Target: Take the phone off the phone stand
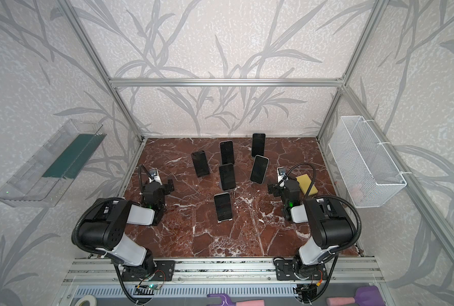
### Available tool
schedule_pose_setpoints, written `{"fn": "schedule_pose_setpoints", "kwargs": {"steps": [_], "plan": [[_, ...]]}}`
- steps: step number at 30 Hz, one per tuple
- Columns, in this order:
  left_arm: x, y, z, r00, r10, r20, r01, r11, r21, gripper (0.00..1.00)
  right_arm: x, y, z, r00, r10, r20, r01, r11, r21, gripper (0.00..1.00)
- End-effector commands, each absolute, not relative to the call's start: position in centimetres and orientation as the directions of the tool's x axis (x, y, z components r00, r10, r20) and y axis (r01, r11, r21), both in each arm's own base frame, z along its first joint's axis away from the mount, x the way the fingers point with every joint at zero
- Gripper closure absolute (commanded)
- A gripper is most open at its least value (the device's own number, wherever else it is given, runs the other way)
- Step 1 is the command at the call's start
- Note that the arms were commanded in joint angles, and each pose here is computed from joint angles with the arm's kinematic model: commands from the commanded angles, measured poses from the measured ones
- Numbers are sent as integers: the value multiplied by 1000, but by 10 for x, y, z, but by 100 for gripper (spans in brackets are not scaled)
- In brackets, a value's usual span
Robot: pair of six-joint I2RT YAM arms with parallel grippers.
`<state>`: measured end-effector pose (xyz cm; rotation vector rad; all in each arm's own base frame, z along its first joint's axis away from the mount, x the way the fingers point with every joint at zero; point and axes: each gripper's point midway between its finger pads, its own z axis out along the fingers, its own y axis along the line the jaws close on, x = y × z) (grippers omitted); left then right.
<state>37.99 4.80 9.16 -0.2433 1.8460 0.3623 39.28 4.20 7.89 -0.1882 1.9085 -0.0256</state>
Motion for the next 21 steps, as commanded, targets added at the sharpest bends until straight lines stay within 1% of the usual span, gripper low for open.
{"fn": "schedule_pose_setpoints", "kwargs": {"steps": [1,21], "plan": [[385,50,102,-268,3,-964,-358,928,103,1,397,43,93,-288,-142,-947,-117,987,-112,1],[386,50,102,-268,1,-963,-355,929,100,1,397,44,94,-288,-140,-947,-118,987,-111,1]]}}
